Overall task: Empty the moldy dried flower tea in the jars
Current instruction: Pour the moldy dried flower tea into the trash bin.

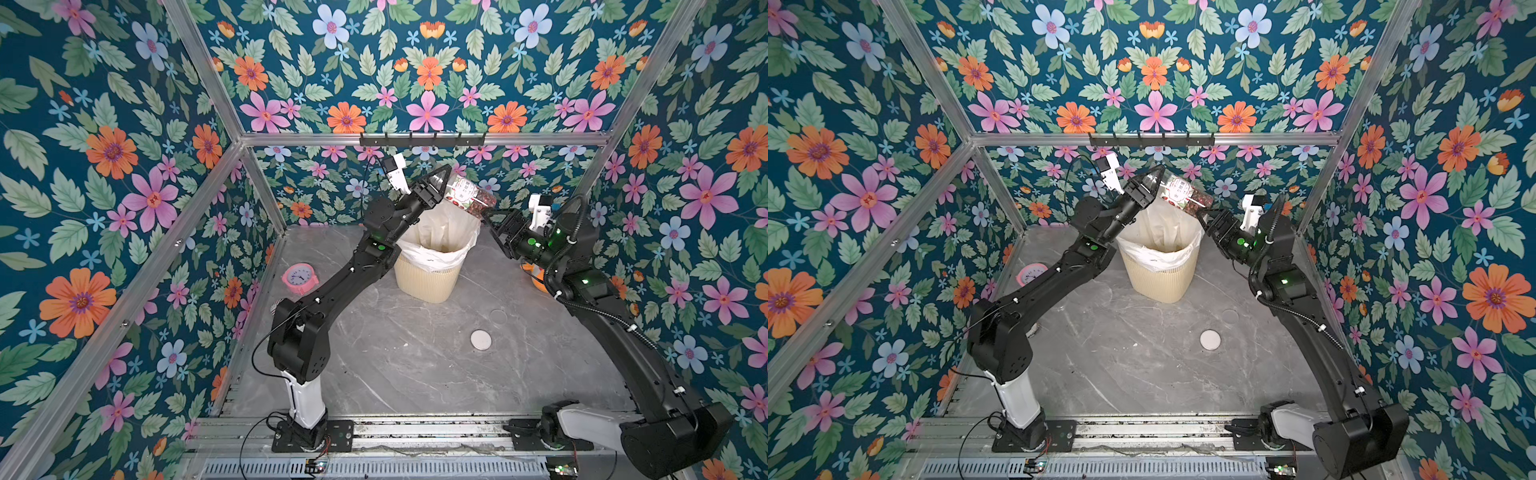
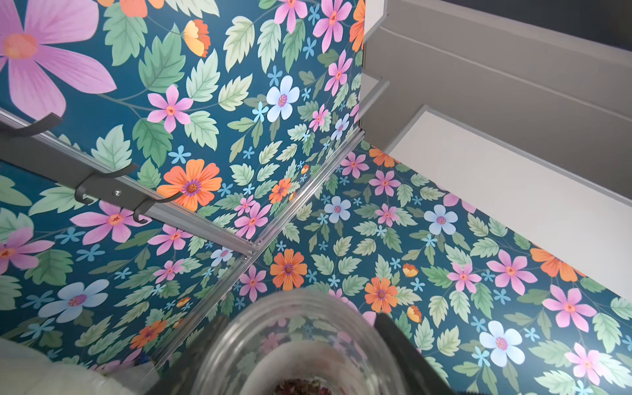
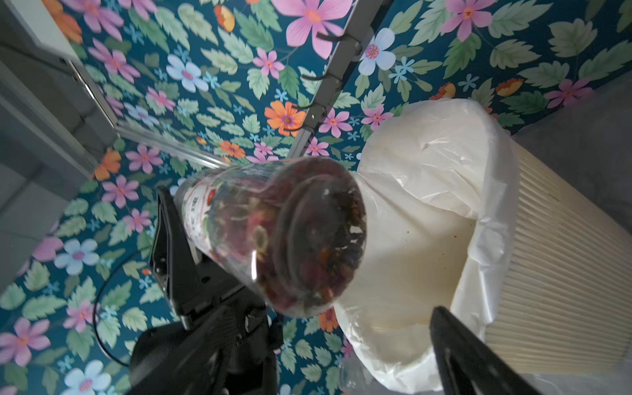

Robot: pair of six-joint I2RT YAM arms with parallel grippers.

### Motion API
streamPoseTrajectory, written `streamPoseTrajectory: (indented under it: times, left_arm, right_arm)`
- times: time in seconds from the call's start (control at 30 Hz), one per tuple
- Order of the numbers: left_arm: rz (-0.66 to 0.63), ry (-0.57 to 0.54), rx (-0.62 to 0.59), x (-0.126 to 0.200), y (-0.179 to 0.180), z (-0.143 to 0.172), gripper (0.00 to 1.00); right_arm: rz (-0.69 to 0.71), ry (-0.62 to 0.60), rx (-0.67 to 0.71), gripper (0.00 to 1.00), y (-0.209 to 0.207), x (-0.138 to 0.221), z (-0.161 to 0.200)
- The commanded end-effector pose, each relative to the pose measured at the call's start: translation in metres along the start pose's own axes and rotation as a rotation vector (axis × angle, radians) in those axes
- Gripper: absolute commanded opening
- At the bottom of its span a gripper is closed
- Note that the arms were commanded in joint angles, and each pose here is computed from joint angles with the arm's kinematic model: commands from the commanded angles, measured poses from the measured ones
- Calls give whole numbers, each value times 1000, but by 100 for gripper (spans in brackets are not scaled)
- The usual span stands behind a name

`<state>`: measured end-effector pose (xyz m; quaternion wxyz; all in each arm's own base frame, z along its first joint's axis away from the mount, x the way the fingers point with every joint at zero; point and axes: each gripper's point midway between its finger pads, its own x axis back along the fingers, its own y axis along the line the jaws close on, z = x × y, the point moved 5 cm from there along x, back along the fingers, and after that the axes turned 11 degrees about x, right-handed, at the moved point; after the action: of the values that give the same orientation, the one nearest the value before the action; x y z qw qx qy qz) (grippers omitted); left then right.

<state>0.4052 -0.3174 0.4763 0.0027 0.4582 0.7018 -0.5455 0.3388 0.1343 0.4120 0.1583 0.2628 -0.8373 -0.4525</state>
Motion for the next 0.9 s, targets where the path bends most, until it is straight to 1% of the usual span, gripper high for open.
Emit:
streamPoseTrajectory:
  times: [0.0,0.13,0.2,0.3,0.47,0.6,0.7,0.87]
  left_arm:
    - [68,-130,20,0,-9,-15,66]
    - [65,-174,24,1,-2,-9,66]
    - [70,-193,37,2,2,-6,66]
    - [70,-212,57,3,5,-1,66]
    - [79,-230,59,2,4,8,66]
    - [81,-209,77,-5,7,19,66]
    - [88,-201,89,-6,8,26,66]
    - [95,-190,87,-2,4,31,66]
  right_arm:
    - [-183,-242,-226,89,22,7,-33]
    - [-264,-287,-288,90,27,4,-41]
    - [-312,-270,-320,91,29,-4,-42]
    - [-347,-261,-399,92,24,-15,-40]
    - [-350,-282,-435,93,24,-22,-40]
    - [-364,-292,-439,95,26,-28,-44]
    - [-372,-277,-461,95,25,-37,-44]
    - [-365,-300,-485,92,18,-41,-46]
